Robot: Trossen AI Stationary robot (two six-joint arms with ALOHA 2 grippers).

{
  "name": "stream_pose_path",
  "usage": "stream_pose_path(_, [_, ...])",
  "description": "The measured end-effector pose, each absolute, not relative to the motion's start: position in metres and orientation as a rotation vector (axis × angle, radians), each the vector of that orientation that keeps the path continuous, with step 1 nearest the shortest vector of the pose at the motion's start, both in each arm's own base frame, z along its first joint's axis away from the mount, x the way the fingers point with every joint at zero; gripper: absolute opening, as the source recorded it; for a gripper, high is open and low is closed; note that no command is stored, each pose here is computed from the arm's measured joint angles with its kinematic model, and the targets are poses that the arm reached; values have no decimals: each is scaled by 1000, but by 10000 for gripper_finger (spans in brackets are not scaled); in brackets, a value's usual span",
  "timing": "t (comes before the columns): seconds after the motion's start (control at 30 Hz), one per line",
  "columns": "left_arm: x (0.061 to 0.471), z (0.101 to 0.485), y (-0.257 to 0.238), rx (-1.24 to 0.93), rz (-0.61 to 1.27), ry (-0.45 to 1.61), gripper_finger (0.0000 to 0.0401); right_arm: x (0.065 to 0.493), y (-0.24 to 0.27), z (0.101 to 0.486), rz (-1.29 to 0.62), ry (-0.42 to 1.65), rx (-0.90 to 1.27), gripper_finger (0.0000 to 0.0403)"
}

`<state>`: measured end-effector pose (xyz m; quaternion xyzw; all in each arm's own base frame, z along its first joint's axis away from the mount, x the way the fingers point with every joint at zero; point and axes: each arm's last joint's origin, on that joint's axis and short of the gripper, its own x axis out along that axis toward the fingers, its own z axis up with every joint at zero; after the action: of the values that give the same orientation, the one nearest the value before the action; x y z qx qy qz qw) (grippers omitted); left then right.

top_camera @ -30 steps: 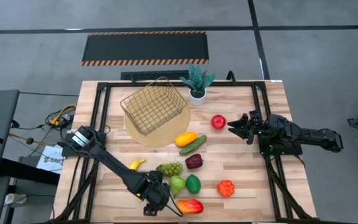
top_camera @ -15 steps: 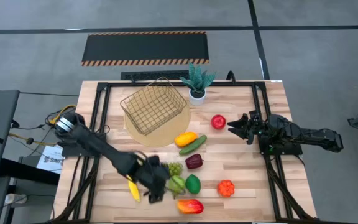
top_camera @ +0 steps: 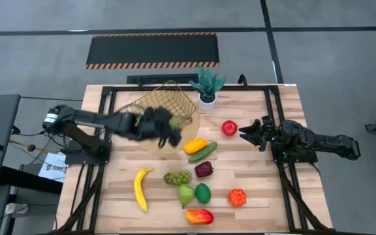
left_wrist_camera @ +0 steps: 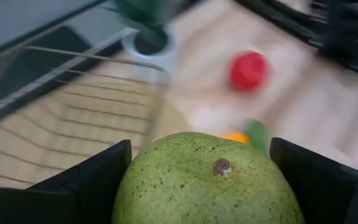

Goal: Build produce basket
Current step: Put the left pear into the wire basket

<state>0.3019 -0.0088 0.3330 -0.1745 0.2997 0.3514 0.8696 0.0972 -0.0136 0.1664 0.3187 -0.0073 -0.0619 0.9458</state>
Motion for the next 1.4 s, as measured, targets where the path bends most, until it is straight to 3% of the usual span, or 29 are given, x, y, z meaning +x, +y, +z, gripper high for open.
stream_pose_path(0.2, [305,324,48,-356,892,649,344,97,-14,166,-134,-17,667,240])
stream_pose_path(0.43, [311,304,93,-491,973,677,344,97,-14,166,-141,-22,670,240])
stream_pose_path(1.1, [344,228,141,-1059,1312,489,361,98,-15,166,-158,-18,683,240])
stream_pose_path(1.2, [348,226,151,-1112,1325,401,362,98,-15,166,-158,-18,682,240])
stream_pose_path(1.4, [352,212,157,-1210,1299,438,362,98,-15,166,-158,-21,682,240])
